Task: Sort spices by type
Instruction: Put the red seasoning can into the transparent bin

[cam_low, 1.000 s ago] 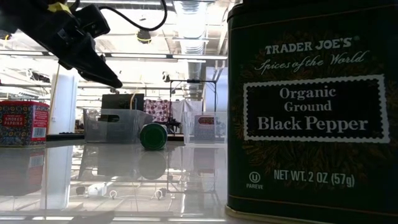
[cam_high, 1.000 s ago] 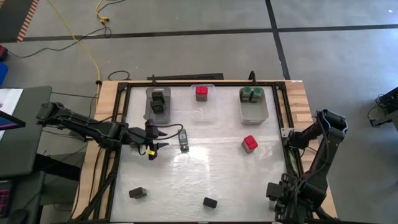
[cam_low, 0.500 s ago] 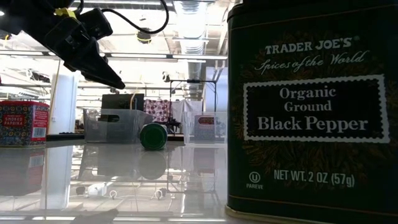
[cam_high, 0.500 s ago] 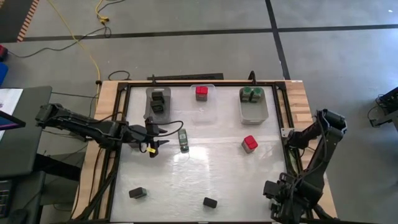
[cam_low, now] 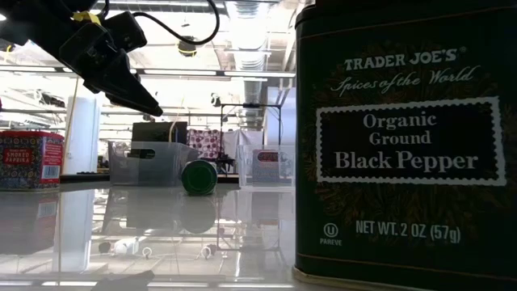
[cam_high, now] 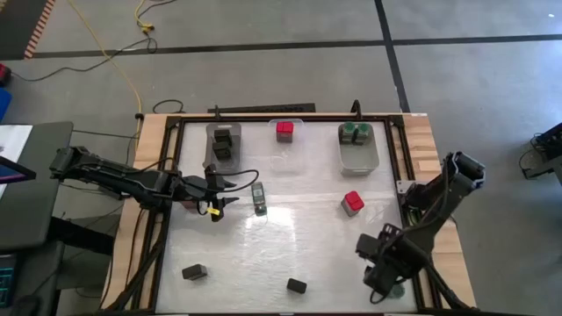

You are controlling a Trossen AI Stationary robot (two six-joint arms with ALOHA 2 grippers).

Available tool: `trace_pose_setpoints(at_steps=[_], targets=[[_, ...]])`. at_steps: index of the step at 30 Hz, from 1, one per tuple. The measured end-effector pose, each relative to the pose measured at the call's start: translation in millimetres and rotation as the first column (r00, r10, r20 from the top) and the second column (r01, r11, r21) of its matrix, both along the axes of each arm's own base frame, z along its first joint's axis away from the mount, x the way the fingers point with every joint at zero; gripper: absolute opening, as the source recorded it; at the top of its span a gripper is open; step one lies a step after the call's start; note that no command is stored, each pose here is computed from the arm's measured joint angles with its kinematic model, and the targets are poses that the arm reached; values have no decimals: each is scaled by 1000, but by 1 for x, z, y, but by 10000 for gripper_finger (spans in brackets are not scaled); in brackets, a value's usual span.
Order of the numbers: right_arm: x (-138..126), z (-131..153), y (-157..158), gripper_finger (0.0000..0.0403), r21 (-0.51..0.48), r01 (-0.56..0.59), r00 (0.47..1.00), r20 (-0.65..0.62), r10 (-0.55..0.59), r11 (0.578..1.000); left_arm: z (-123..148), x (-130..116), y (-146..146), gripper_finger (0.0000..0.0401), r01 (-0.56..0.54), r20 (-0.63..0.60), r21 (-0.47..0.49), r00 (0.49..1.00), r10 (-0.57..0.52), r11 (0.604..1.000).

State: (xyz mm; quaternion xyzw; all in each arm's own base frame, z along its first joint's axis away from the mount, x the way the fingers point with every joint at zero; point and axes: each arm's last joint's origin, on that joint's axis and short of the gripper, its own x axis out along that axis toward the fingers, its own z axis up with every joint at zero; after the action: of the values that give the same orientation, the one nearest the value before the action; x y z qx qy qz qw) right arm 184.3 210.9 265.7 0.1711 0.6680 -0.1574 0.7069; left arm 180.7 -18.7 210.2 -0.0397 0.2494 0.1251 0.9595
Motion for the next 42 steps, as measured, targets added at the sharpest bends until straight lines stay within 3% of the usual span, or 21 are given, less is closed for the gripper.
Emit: trace_pose_setpoints(at_steps=[3, 5, 9, 14, 18, 24, 27, 34, 42], targets=[[7, 0, -6, 393, -25, -41, 999, 18, 42, 999, 0, 0, 0, 204, 5, 0, -8, 1000, -5, 1000], [10, 0, -11, 393, -49, -39, 999, 22, 40, 998, 0, 0, 0, 204, 11, -1, -12, 1000, -11, 1000], [18, 0, -19, 375, -39, 100, 995, 27, -99, 994, -1, 0, -1, 204, 17, -6, -15, 1000, -17, 1000], [27, -3, -30, 369, -82, 177, 983, 72, -172, 981, -1, 0, -1, 204, 19, -6, -16, 1000, -19, 1000], [37, -9, -53, 368, -200, 305, 949, 148, -279, 931, -1, 0, -2, 204, 14, -3, -35, 1000, -14, 999], [37, -8, -84, 368, -393, 336, 941, 116, -317, 856, -1, -1, -5, 204, 24, -2, -44, 1000, -24, 999], [37, -6, -94, 368, -443, 369, 928, 128, -349, 817, -1, -1, -5, 204, 29, -3, -39, 1000, -29, 999], [19, -8, -113, 368, -391, 426, 904, 208, -373, 816, -1, -1, -5, 204, 29, -3, -38, 1000, -30, 999], [-11, -25, -131, 368, -145, 527, 808, 391, -441, 838, -1, -1, -5, 204, 30, -4, -38, 1000, -30, 999]])
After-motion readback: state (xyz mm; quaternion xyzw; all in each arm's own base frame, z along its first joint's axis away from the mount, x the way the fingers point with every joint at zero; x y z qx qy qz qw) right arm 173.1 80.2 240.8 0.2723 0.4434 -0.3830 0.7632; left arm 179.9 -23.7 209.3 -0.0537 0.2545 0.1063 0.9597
